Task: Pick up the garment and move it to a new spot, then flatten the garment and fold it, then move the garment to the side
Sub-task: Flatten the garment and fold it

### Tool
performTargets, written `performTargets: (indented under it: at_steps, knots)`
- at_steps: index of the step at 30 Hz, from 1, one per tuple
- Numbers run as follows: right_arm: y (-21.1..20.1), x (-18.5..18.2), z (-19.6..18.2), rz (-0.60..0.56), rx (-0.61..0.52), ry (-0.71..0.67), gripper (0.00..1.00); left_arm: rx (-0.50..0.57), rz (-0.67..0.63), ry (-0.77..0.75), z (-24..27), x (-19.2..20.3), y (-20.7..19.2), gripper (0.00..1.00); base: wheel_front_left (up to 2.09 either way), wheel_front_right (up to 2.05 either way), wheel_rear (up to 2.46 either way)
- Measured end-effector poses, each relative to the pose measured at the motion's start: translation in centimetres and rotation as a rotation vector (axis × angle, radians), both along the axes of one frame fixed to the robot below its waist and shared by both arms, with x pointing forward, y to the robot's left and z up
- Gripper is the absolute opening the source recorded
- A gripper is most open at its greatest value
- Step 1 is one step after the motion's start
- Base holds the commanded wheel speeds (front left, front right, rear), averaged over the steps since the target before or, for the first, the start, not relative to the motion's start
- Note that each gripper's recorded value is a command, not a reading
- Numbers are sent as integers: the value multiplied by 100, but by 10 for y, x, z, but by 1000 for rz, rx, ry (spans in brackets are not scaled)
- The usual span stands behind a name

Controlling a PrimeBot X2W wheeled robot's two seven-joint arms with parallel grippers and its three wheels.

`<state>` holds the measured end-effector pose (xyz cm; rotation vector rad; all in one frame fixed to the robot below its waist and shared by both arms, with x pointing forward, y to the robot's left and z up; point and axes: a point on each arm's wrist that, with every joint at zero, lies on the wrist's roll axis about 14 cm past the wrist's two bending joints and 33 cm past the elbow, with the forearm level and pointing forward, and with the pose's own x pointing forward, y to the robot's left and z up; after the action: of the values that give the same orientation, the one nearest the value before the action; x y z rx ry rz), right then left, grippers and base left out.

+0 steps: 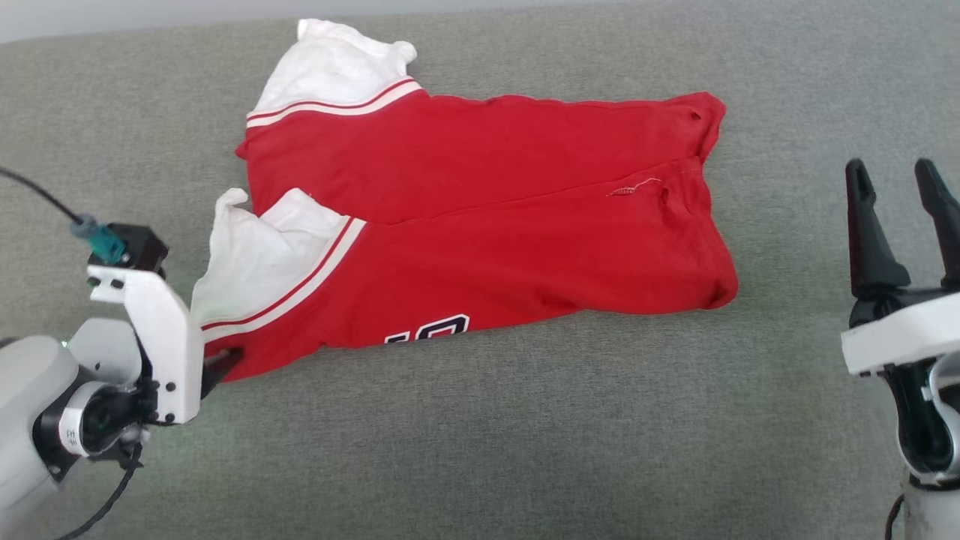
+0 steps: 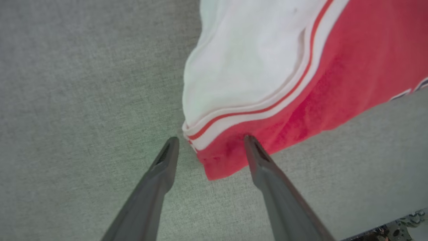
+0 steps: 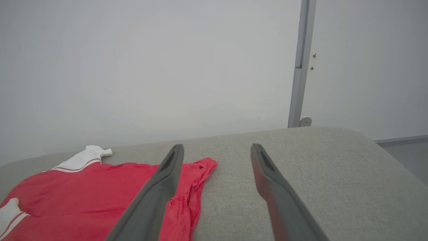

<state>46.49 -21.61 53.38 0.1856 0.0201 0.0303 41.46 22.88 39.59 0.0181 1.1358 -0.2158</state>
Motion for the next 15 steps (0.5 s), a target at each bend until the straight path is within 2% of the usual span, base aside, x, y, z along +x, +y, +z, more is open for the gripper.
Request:
performTargets:
  at_steps: [7, 8, 9, 10, 15]
  knots:
    - [3, -16, -25, 7, 22, 116, 100, -29, 48, 34, -18, -3, 0, 100, 0, 0, 0]
    - [6, -17, -30, 24, 24, 142, 100, -39, 50, 35, -19, -2, -1, 75, 0, 0, 0]
    - [9, -18, -35, 34, 42, 164, 100, -51, 46, 32, -20, -2, -3, 17, 0, 0, 0]
    - [11, -19, -41, 42, 54, 192, 100, -58, 48, 34, -22, -2, -3, 0, 0, 0, 0]
    - [24, -25, -80, 116, 57, 379, 100, -81, 36, 40, -25, -3, -6, 0, 0, 0, 0]
